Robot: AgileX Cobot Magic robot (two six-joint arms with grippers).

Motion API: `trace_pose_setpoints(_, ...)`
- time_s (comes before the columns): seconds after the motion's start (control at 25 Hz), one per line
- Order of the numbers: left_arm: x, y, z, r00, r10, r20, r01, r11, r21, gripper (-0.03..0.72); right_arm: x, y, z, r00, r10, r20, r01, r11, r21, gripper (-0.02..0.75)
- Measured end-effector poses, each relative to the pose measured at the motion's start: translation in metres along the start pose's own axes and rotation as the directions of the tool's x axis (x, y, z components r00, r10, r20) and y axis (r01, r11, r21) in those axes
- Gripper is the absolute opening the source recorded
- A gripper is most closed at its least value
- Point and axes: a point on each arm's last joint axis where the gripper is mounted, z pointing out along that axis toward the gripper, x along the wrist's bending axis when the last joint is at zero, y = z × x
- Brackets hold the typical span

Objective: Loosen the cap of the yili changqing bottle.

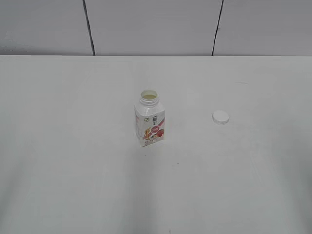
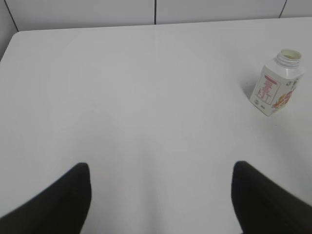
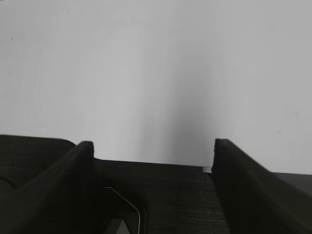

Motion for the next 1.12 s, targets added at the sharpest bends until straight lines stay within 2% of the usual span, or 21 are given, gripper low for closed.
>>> trace_pose_setpoints(0.2,0.000,0.000,0.000,1.000,-0.023,0.000,0.023,1.000,0.000,0.545,0.003,-0.021,0.006,1.000,-0.001,0.002,0.001,1.000,-0.014,0.588)
trace_pose_setpoints(0.8,0.000,0.000,0.000,0.999,-0.037,-0.001,0.037,0.999,0.000,0.545,0.013,-0.047,-0.020,0.998,-0.031,0.060,0.047,0.957,-0.285,0.588)
trace_pose_setpoints(1.12,0.000,0.000,0.000,0.999,-0.037,0.000,0.037,0.999,0.000,0.545,0.016,-0.059,-0.029,0.997,-0.022,0.076,0.050,0.925,-0.376,0.587)
